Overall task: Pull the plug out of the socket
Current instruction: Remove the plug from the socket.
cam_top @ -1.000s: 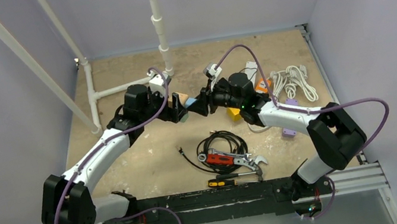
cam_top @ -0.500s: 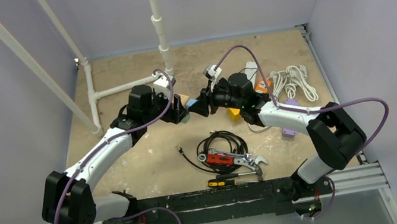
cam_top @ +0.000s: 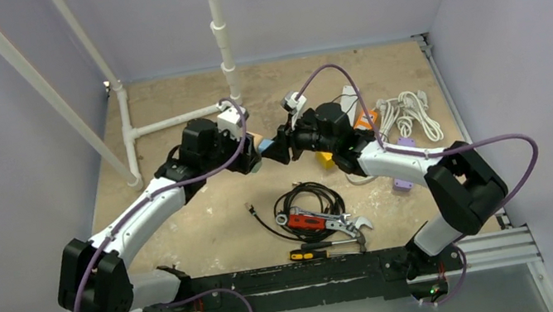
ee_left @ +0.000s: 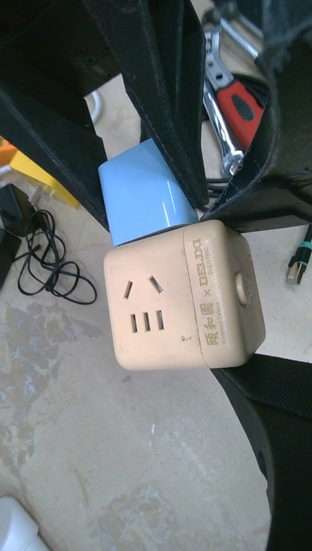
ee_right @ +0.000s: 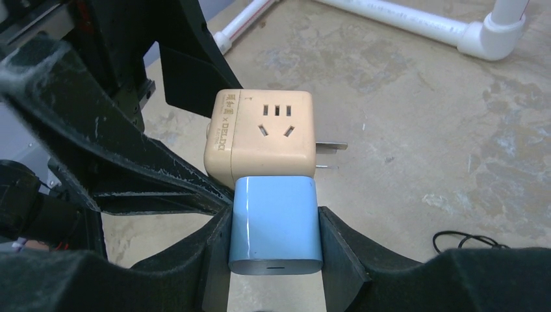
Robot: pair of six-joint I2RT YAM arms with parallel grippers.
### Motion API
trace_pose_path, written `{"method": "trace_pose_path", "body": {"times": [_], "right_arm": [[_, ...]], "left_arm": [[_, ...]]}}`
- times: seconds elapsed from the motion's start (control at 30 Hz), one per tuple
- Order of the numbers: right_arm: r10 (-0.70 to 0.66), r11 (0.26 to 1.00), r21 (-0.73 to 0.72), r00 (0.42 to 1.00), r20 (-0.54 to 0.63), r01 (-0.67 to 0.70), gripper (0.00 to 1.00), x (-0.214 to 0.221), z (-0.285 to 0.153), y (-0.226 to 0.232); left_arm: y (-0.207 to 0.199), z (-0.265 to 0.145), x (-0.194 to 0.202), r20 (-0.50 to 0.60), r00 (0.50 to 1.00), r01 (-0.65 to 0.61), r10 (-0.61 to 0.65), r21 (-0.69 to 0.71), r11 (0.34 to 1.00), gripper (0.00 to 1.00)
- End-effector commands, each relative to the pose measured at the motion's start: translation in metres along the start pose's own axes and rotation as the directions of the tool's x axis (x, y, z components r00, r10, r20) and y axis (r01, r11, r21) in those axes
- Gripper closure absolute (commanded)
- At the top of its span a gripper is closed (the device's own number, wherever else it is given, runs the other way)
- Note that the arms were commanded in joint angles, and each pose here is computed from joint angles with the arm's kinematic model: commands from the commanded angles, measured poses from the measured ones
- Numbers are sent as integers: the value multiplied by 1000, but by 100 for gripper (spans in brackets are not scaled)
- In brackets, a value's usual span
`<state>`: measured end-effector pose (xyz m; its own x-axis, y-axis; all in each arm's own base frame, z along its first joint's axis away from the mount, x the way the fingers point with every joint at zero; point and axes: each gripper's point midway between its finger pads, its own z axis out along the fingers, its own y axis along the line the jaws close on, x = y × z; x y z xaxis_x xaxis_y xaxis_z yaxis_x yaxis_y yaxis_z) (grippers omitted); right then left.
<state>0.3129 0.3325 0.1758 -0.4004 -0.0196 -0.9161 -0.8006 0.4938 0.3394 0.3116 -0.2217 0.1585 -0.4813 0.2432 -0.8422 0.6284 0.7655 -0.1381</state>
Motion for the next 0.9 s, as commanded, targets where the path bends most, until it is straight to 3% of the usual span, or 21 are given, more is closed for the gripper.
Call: {"method": "trace_pose_path", "body": {"times": [0.0, 0.27, 0.47, 0.67, 0.87], "right_arm": [[-44, 999, 27, 993, 107, 41, 100, -26, 5, -4], [-14, 999, 35, 996, 91, 11, 100, -17, 9, -9], [-13, 999, 35, 994, 112, 9, 100, -29, 4, -5], [-32, 999, 44, 990, 136, 26, 100, -45, -2, -1], [-46, 998, 44, 988, 151, 40, 100, -51, -6, 2]], "left_arm": [[4, -16, -45, 146, 983, 98, -111, 98, 990, 100], [10, -20, -47, 163, 977, 125, -140, 99, 987, 100], [4, -19, -37, 115, 993, -18, 17, 4, 1000, 100], [-17, -12, -22, 38, 992, -122, 120, 54, 991, 100], [-16, -13, -23, 33, 991, -133, 132, 45, 990, 100]]}}
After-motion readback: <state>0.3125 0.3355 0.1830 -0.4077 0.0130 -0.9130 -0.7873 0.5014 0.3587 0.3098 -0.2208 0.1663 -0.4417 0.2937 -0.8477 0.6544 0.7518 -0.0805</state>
